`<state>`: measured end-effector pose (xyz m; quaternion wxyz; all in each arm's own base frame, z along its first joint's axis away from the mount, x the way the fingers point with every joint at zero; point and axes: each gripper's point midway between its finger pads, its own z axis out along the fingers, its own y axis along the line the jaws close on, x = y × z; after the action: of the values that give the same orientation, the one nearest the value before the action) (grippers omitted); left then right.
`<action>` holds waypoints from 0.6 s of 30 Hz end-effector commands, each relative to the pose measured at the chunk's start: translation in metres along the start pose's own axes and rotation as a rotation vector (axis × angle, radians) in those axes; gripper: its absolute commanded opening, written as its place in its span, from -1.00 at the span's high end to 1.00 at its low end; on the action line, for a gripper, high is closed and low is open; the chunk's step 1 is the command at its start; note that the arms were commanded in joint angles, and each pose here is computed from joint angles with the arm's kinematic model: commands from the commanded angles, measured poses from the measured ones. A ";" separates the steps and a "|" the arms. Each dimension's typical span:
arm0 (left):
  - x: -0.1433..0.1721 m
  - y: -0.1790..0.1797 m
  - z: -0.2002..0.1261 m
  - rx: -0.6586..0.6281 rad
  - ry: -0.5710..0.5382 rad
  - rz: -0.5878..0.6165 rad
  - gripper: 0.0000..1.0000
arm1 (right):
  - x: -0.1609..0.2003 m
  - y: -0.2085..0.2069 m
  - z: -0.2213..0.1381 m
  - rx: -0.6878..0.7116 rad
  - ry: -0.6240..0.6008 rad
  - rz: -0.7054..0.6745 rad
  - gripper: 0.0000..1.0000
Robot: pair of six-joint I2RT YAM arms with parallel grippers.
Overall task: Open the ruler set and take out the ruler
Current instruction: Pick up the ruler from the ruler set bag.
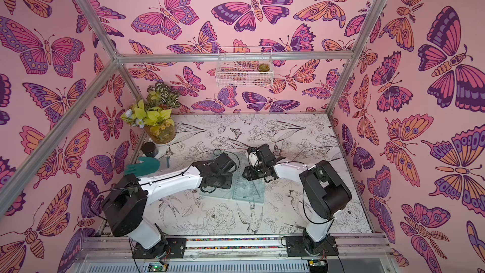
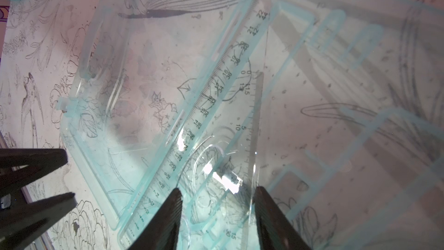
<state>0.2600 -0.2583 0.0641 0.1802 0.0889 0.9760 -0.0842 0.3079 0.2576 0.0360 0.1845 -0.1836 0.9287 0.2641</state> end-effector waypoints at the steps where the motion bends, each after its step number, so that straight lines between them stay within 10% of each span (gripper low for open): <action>1: 0.000 -0.001 0.005 0.002 0.009 0.001 0.22 | 0.021 -0.012 -0.001 0.054 0.067 0.020 -0.04; 18: 0.003 -0.003 0.011 0.012 0.021 -0.006 0.22 | 0.048 0.013 -0.061 -0.004 0.027 0.076 -0.05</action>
<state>0.2612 -0.2633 0.0606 0.1783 0.0896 0.9756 -0.0920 0.2619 0.2316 0.0730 0.1866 -0.1650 0.9280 0.2770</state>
